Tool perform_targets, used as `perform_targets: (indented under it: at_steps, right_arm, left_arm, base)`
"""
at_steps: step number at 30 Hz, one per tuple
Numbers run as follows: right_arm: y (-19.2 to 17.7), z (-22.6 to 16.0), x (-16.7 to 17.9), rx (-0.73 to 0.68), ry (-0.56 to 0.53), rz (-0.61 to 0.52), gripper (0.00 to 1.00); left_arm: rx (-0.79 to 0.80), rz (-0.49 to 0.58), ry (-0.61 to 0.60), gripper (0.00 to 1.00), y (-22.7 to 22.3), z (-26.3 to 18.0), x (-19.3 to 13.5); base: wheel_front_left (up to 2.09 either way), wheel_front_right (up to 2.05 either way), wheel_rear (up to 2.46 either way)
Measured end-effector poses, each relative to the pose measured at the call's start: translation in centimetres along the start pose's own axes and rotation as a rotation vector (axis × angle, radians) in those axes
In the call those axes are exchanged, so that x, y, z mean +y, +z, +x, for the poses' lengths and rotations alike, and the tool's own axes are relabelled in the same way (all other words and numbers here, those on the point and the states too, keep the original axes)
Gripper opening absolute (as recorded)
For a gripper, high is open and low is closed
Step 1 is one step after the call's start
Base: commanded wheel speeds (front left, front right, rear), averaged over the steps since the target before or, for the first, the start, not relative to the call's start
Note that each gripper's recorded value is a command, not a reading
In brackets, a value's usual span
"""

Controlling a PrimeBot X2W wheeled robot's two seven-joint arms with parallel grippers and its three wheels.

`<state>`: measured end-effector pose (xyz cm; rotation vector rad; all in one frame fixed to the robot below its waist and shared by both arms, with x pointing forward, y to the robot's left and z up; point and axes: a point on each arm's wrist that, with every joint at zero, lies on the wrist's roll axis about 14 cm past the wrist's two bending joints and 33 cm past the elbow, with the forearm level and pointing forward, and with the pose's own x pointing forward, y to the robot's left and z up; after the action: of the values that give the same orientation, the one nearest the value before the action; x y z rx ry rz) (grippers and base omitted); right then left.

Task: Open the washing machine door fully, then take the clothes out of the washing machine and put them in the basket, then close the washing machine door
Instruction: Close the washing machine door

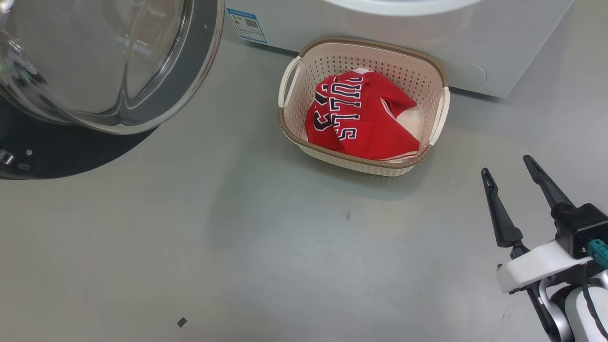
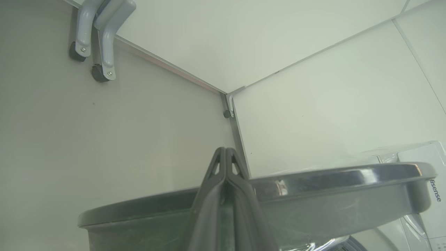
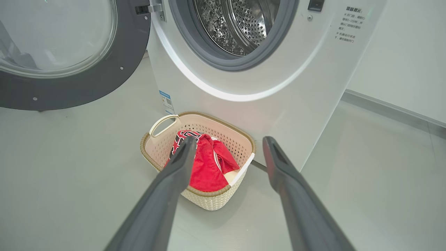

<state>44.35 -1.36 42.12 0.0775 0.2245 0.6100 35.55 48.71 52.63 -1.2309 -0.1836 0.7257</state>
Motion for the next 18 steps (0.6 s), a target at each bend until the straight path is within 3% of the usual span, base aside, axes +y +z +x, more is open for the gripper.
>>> perform_targets:
  at_steps: [18]
  right_arm:
    - [1.1, 0.2, 1.0, -0.024, 0.025, -0.013, 1.0]
  left_arm:
    - [0.151, -0.075, -0.16, 0.0, -0.3, -1.6, -2.5]
  base:
    - [0.0, 0.0, 0.0]
